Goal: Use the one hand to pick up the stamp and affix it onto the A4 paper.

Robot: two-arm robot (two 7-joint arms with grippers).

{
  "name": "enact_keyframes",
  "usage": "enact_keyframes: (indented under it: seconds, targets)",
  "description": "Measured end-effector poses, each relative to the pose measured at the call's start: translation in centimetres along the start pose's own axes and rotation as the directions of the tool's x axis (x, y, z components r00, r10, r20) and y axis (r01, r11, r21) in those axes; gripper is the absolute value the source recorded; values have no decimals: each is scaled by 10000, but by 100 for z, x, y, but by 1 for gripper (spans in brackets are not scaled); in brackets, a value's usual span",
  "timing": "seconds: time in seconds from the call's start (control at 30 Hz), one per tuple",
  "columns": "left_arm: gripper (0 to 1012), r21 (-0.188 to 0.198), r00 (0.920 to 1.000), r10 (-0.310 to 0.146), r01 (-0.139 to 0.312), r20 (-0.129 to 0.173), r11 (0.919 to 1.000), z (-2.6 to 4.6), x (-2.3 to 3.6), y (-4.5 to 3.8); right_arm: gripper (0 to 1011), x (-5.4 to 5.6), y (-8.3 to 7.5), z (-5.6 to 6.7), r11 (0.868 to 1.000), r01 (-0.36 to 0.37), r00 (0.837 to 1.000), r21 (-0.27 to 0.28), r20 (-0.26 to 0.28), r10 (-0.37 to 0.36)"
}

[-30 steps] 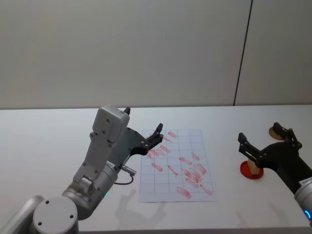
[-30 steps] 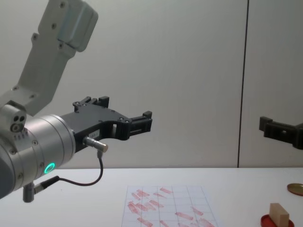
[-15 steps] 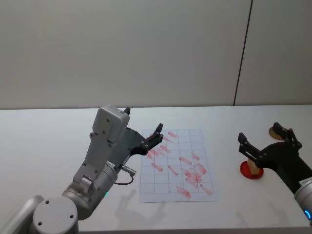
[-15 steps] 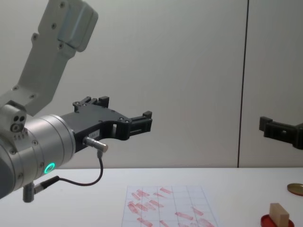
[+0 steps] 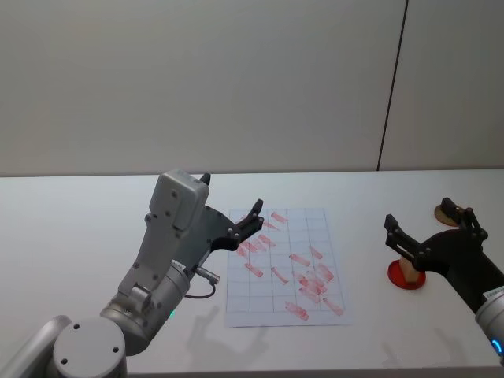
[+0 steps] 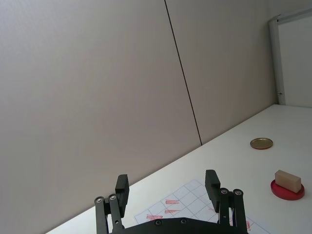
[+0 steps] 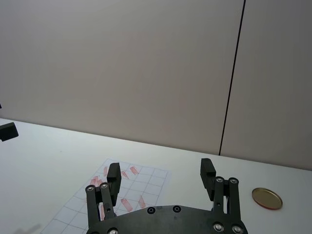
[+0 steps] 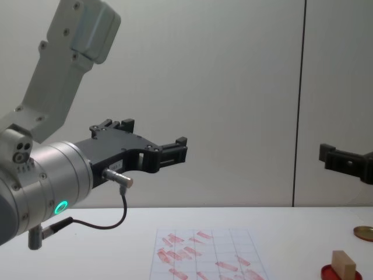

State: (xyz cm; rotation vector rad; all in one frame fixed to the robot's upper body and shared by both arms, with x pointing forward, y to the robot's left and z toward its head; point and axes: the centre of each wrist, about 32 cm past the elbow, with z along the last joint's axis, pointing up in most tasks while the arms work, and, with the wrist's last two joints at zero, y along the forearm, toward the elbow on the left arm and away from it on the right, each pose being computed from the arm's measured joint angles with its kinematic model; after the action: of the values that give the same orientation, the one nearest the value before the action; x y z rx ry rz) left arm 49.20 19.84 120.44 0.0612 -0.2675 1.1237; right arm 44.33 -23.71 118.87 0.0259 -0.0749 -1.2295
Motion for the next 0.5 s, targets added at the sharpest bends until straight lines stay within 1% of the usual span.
enact_keyframes:
  seconds: [0.5]
  targets:
    - [993,0,10000,0,0,0,10000,0,0,0,1001,0,0,0,10000,0,10000,-1,-1,0]
